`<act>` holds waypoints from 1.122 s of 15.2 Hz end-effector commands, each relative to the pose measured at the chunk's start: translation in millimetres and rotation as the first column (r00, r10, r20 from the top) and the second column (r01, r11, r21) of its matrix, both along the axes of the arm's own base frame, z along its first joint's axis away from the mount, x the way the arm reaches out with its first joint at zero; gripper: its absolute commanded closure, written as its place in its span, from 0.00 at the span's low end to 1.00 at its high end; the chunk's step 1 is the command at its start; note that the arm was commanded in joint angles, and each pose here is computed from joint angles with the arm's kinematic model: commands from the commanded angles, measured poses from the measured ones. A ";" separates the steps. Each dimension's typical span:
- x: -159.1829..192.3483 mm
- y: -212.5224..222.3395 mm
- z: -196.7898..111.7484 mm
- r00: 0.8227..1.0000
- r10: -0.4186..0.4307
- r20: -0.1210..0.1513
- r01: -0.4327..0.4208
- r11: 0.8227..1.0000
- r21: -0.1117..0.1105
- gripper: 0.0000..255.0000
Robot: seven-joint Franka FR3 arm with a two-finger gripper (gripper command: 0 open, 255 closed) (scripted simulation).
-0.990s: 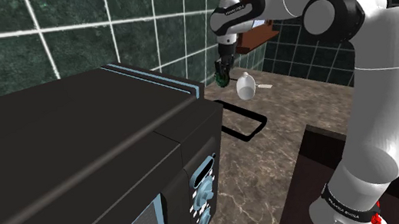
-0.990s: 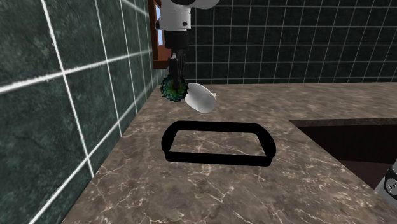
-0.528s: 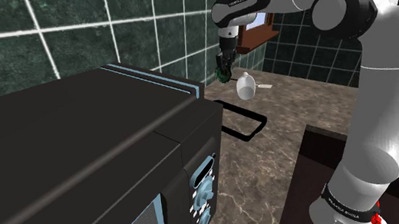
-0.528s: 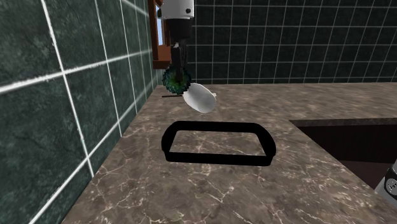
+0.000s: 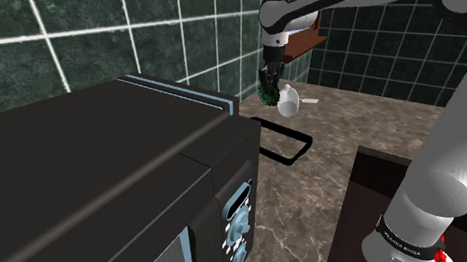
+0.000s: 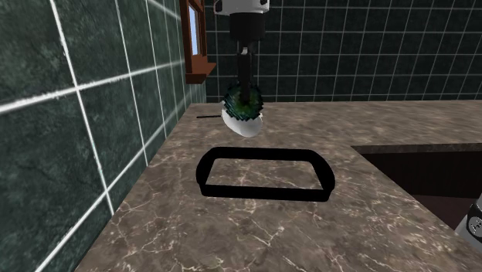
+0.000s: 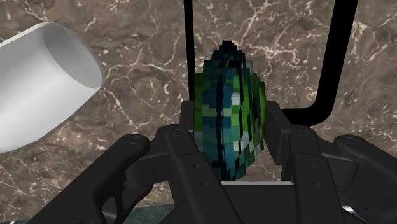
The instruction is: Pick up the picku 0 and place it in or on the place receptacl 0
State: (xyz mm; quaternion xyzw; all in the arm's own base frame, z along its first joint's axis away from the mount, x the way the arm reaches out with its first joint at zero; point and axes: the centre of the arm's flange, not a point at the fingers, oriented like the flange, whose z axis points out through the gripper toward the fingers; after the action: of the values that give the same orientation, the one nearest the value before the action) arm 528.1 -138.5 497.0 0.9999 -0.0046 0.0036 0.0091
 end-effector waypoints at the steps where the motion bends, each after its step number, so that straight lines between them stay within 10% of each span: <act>1: -21.4 15.2 1.7 1.000 0.000 0.000 0.000 1.000 0.000 1.00; 17: -67.8 53.6 -51.6 1.000 0.000 0.000 0.000 1.000 0.000 1.00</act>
State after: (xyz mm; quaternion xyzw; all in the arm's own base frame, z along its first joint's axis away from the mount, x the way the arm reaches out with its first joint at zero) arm 460.2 -85.1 450.0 0.9999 -0.0048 0.0034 0.0092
